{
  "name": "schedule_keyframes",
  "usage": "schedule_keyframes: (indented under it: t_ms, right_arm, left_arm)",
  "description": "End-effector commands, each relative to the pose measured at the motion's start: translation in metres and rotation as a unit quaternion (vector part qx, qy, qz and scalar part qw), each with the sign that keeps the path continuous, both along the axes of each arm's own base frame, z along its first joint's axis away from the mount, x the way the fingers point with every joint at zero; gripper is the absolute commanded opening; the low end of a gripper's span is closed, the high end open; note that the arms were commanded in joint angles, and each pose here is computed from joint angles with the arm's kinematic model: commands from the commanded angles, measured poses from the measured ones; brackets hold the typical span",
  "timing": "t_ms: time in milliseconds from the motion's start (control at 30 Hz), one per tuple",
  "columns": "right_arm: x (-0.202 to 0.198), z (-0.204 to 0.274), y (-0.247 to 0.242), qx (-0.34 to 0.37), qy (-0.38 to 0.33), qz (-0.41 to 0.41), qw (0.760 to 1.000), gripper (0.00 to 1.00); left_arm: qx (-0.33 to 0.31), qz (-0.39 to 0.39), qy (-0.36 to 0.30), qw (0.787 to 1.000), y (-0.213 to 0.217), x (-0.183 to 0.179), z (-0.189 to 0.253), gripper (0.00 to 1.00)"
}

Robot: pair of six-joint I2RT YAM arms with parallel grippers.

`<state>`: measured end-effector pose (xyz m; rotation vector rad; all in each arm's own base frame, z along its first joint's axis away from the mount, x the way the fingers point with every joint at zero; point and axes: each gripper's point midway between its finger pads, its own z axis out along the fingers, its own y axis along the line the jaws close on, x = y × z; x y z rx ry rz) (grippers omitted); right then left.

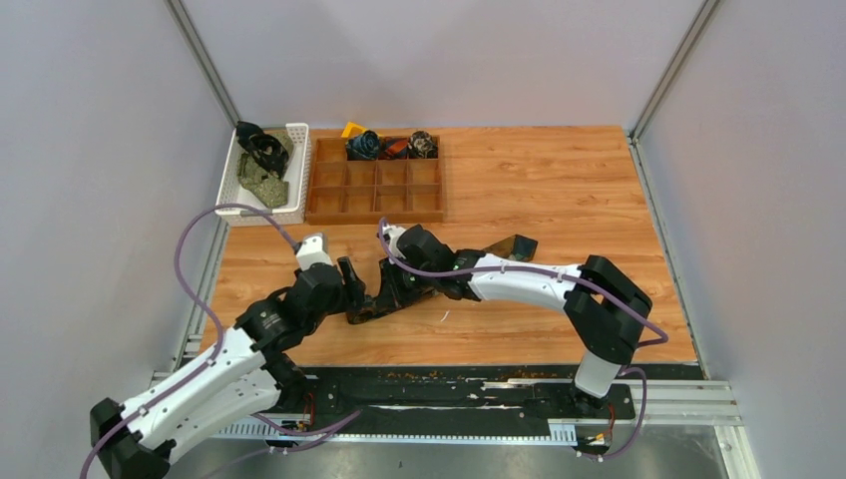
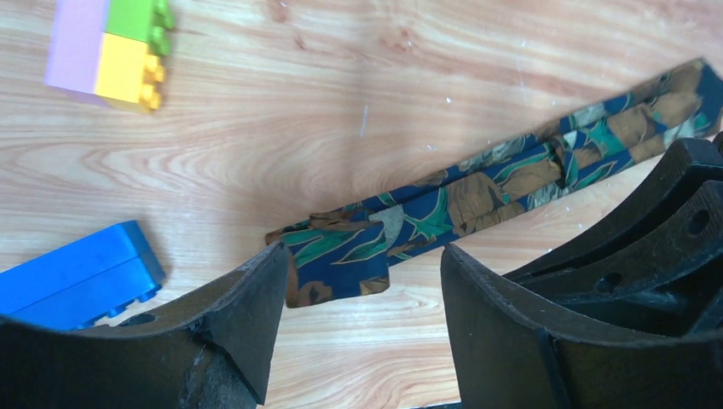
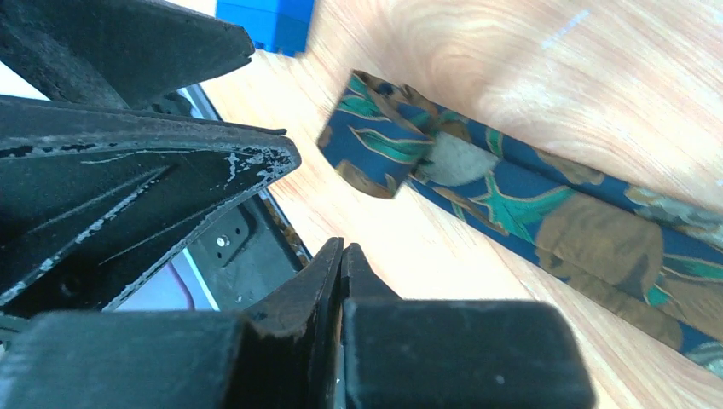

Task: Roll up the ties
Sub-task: Roll the tie at the center of the board.

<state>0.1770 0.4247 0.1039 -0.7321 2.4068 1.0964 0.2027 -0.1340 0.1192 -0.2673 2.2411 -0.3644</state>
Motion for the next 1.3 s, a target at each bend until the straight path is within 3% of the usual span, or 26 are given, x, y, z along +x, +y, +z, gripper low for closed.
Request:
schedule_keyframes:
  t_ms: [0, 433, 1267]
  right_arm:
    - [-0.002, 0.031, 0.030, 0.040, -0.009, 0.021, 0.999, 0.03]
    - [0.005, 0.001, 0.065, 0.003, 0.007, 0.045, 0.999, 0.04]
    - [0.031, -0.039, 0.035, -0.039, 0.014, 0.014, 0.999, 0.02]
  left_arm:
    - [0.017, 0.048, -0.019, 0.999, 0.033, -0.010, -0.001, 0.73]
    - [-0.011, 0.085, -0.023, 0.996, 0.052, -0.025, -0.024, 0.71]
    - [-0.040, 0.028, -0.033, 0.998, 0.025, -0.019, -0.046, 0.69]
